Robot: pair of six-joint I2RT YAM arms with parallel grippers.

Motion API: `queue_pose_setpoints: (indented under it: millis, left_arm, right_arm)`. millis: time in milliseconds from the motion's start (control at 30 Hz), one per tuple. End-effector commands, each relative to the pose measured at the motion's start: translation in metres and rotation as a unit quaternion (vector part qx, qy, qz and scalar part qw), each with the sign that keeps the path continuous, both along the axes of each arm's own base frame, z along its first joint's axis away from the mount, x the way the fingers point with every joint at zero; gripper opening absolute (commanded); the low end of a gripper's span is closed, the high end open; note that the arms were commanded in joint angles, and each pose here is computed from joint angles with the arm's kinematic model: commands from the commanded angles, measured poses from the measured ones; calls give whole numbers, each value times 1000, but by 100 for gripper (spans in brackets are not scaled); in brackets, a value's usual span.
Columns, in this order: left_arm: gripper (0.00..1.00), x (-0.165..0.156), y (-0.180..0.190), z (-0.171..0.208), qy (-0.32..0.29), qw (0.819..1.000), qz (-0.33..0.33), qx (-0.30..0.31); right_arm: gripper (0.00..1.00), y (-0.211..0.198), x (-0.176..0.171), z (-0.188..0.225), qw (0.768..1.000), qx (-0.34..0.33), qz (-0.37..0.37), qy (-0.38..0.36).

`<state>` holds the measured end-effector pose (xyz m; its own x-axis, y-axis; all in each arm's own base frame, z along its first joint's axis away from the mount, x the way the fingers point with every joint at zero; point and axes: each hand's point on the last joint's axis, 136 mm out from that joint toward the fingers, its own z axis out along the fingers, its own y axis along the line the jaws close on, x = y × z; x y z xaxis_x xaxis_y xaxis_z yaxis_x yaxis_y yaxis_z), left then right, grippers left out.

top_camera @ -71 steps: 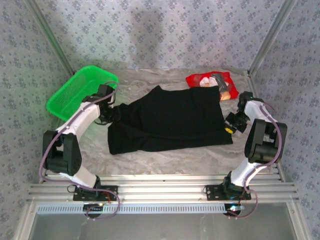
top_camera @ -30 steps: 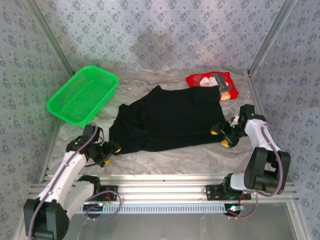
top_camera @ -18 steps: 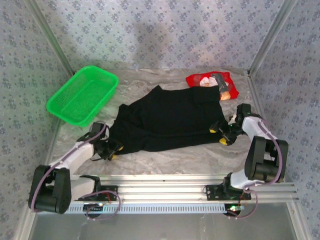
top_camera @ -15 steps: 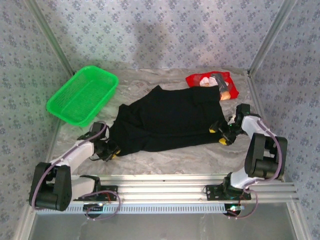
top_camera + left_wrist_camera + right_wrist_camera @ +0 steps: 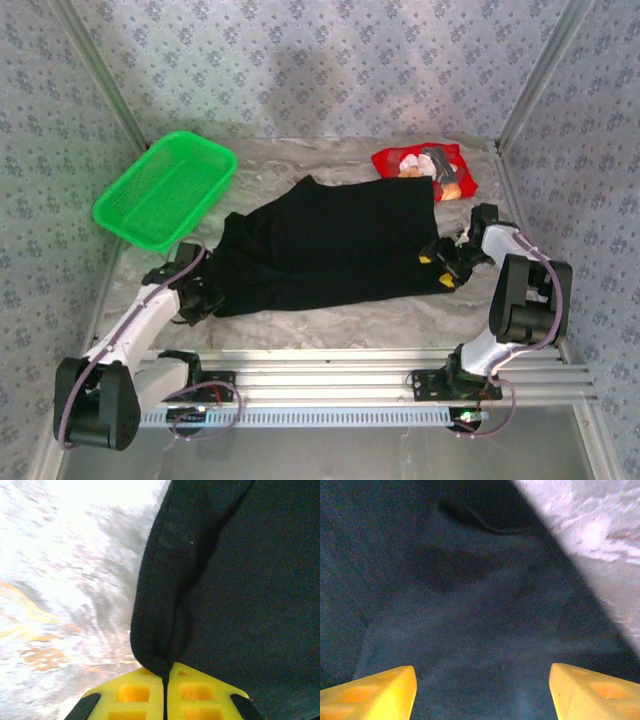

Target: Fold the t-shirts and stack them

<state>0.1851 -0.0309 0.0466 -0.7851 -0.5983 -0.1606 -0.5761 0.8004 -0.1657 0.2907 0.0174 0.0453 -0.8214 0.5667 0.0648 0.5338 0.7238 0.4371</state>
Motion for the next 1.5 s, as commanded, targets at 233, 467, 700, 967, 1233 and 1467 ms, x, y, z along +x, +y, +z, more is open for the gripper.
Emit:
queue_pose_setpoints:
  millis: [233, 467, 700, 967, 1233, 1467]
  left_arm:
    - [7, 6, -1, -1, -12, 1000, 15, -5]
    - [7, 3, 6, 1, -14, 999, 32, -2]
    - [7, -3, 32, 14, -21, 997, 70, 30]
    - [8, -6, 39, 12, -8, 996, 82, 42]
    - [34, -7, 37, 14, -5, 995, 96, 33]
    - [53, 40, 7, 67, -121, 987, 94, -51]
  right_arm:
    - [40, -2, 10, -21, 999, -16, -33, 22]
    - [18, -12, -2, -47, 990, -101, -32, 97]
    - [14, -43, -13, -62, 969, -199, -37, 145]
    - [13, -45, -18, -67, 962, -214, -28, 167]
    - [26, -33, -12, -53, 974, -189, -26, 119]
    - [44, -8, 1, -14, 987, -151, -8, 58]
